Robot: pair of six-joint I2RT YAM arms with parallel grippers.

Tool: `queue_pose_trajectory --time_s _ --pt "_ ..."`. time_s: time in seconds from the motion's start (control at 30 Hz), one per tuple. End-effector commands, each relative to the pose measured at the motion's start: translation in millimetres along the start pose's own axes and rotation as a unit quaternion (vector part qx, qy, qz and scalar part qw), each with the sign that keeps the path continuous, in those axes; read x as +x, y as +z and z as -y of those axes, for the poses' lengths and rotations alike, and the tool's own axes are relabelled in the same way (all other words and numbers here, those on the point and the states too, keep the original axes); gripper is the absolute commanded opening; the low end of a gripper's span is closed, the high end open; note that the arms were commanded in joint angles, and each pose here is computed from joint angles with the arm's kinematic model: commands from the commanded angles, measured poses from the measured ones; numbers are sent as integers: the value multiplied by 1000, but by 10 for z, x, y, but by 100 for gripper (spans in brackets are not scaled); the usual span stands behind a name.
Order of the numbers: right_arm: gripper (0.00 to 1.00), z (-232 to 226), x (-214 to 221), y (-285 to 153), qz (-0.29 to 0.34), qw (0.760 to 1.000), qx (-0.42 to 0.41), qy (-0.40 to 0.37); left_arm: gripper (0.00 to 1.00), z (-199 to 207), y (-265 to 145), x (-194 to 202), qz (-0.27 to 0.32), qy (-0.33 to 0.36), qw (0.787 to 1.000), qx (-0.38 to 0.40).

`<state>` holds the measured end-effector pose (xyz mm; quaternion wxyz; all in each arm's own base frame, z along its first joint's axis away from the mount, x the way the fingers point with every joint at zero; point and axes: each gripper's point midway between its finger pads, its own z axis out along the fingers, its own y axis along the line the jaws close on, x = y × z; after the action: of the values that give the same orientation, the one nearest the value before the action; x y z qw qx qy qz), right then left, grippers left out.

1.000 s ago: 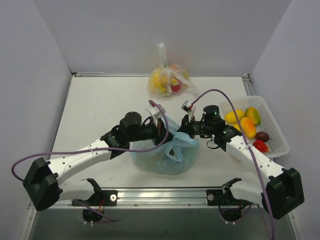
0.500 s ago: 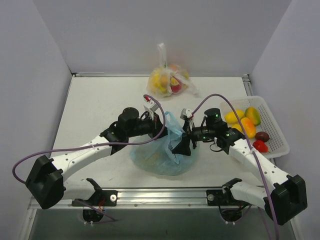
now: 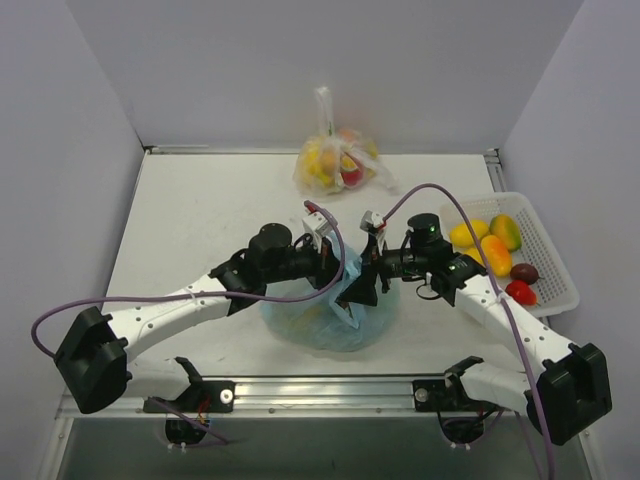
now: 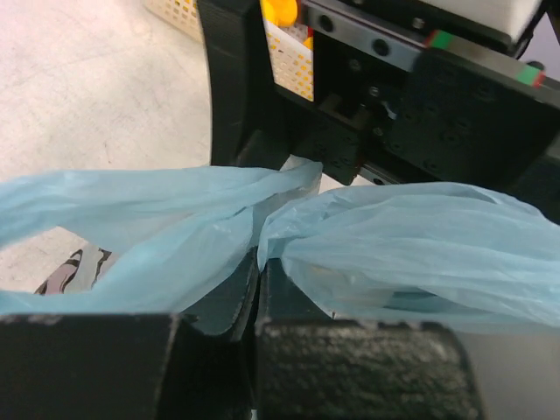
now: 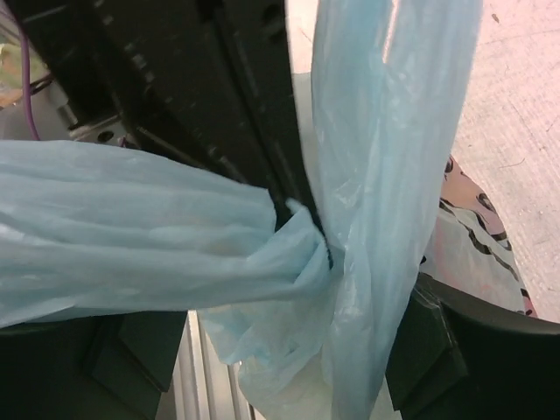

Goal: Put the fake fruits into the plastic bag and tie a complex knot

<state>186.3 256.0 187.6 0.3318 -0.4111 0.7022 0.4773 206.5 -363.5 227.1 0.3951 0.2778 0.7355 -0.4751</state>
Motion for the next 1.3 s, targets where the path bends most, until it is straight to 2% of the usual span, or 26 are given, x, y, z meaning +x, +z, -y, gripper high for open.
queue_pose_trajectory --time_s 0.0,0.1,0.13,0.27,0.4,0.43,0.47,0.57,0.63,0.67,0.73,0.8,0.87,1.03,1.27 --pt "77 3 -219 42 26 1000 0 -3 0 66 8 -279 33 50 998 -13" --pt "62 38 -211 54 26 1000 4 -3 0 66 -7 -281 32 57 998 -16" --pt "51 53 -221 55 26 1000 8 -5 0 59 -11 -287 32 65 997 -19" --pt "27 82 -197 51 22 1000 14 -7 1 130 -53 -319 31 81 996 -7" --pt "4 124 -179 36 22 1000 21 -3 13 253 -131 -281 22 105 994 23" --pt "0 137 -171 32 22 1000 23 -1 22 253 -147 -262 17 105 994 24" --pt "0 150 -169 28 22 999 24 -13 25 274 -186 -295 19 108 994 24" --pt "0 167 -163 0 23 999 28 -15 44 278 -377 -405 25 117 993 24" --pt "0 158 -160 -13 24 999 24 -24 51 188 -547 -509 28 110 993 19" --pt "0 156 -156 -23 24 999 22 -26 60 246 -673 -590 38 114 992 32" --pt "0 126 -174 -32 27 999 12 -41 67 51 -871 -755 51 106 993 1" --pt "0 53 -186 -36 28 998 -8 -53 74 14 -1015 -822 54 101 993 7" --pt "0 20 -190 -37 24 997 -20 -77 77 -187 -1076 -940 60 88 994 -6" --pt "0 -84 -166 -24 -2 991 -58 -124 89 -114 -882 -1122 54 57 994 69" --pt "0 -160 -113 -60 -37 978 -80 -190 88 -178 -455 -1165 25 34 992 122"
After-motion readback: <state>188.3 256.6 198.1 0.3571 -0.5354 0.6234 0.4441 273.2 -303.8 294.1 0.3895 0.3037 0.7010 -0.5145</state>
